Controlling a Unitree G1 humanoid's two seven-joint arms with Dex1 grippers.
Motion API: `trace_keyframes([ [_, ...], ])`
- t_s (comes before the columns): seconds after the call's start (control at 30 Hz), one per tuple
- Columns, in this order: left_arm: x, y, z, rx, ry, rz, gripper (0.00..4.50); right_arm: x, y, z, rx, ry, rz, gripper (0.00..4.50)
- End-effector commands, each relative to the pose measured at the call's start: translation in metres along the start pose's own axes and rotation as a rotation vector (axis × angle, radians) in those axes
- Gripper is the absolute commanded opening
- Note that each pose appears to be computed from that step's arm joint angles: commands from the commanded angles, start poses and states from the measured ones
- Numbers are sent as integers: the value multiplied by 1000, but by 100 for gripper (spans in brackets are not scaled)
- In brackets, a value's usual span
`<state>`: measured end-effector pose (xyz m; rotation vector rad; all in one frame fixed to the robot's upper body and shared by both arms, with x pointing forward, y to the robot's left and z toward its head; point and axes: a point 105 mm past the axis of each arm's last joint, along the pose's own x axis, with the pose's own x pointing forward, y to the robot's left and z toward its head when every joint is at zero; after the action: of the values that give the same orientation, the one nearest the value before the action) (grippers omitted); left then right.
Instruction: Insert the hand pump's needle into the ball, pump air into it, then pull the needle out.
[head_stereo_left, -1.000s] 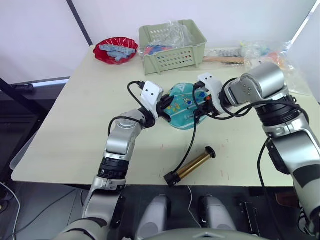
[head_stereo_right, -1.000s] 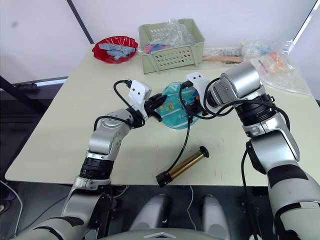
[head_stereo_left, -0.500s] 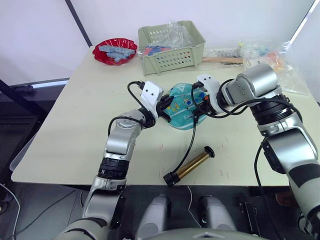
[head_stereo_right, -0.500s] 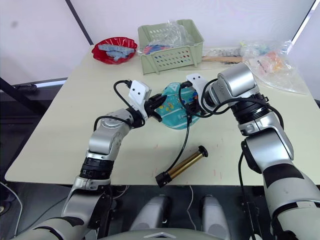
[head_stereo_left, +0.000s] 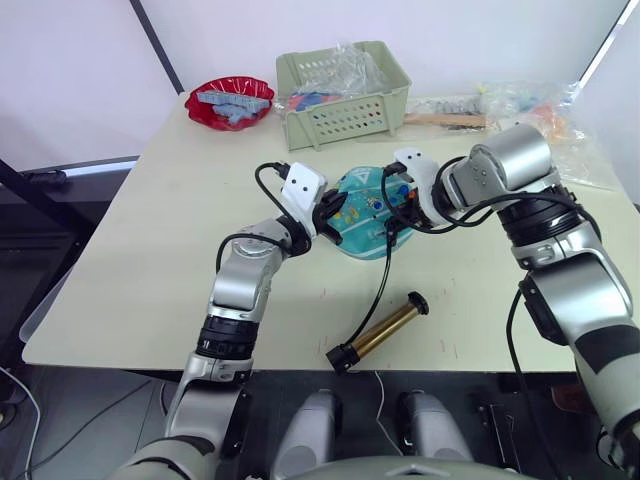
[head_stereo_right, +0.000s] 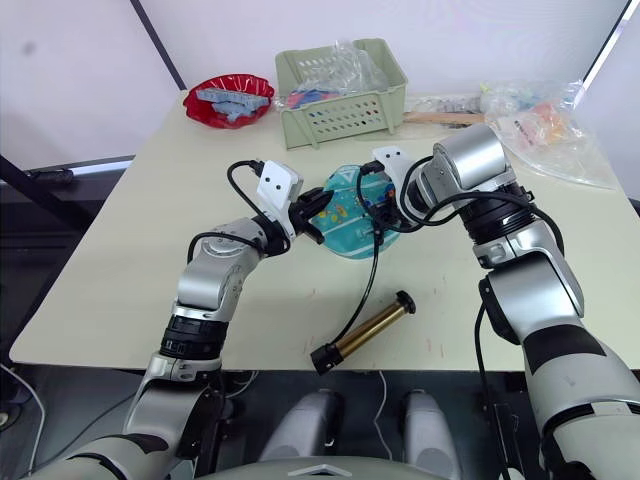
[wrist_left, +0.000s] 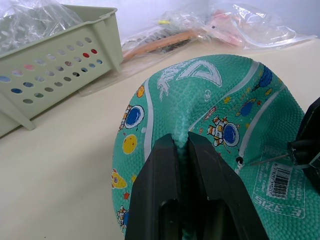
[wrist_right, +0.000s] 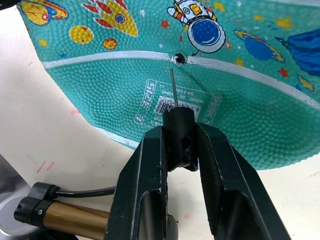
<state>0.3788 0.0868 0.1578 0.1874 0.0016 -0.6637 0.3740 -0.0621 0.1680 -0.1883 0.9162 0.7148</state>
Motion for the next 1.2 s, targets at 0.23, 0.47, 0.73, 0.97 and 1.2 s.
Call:
trace_keyframes([
  [0.23,6,-18,-20,-20,59,-70,4,-25,3,33,-63,-138,-30,33],
  [0.47,7,-19,-20,-23,56,-68,4,-21,-2,28,-67,-118,-49,33],
  [0.73,6,-17,-21,-32,55,-60,4,-8,-4,19,-76,-81,-62,33],
  [0.97,6,-15,-21,-60,50,-47,4,1,-6,7,-83,-38,-74,33],
  [1.2,6,-14,-22,-73,52,-38,4,4,-5,-1,-89,-11,-70,33],
])
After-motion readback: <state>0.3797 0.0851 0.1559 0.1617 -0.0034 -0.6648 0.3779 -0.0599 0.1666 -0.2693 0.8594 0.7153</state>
